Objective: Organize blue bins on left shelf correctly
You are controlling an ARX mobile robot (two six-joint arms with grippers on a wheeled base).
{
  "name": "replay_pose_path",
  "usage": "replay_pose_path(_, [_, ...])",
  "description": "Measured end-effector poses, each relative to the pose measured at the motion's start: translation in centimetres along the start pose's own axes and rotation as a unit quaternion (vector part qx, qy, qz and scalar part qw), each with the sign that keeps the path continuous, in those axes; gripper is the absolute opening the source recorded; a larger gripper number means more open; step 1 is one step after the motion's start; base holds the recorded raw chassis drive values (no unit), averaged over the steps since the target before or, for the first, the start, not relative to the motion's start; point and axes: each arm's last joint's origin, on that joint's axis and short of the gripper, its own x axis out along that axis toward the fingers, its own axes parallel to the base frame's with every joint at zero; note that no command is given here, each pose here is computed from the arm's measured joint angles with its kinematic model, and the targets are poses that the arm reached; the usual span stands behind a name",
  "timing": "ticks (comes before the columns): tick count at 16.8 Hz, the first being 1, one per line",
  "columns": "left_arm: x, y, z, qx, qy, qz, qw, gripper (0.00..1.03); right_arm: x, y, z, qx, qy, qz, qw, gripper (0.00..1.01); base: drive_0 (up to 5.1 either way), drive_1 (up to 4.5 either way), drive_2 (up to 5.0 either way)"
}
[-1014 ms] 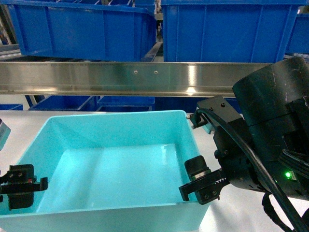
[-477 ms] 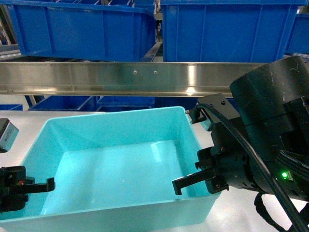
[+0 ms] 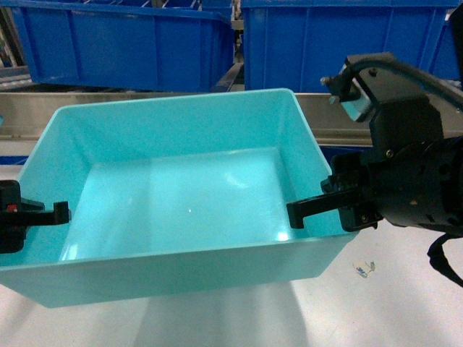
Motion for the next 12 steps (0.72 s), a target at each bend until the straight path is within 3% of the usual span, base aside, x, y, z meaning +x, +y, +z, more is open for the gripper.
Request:
replay_pose_path(5, [0.06,-0.08,-0.13,0.002,0.007,-0.003,1.0,0.02,-0.2,-0.01,-0.31,0.0,0.006,0.0,1.0,0.03,0.0,0.0,0.0])
replay_pose_path(12, [0.05,-0.23,-0.14,0.004,0.007,-0.006,1.0,0.02,-0.2,-0.18,-0.32,0.002,0.007,-0.001,1.0,0.03,-4.4,0.46,4.0])
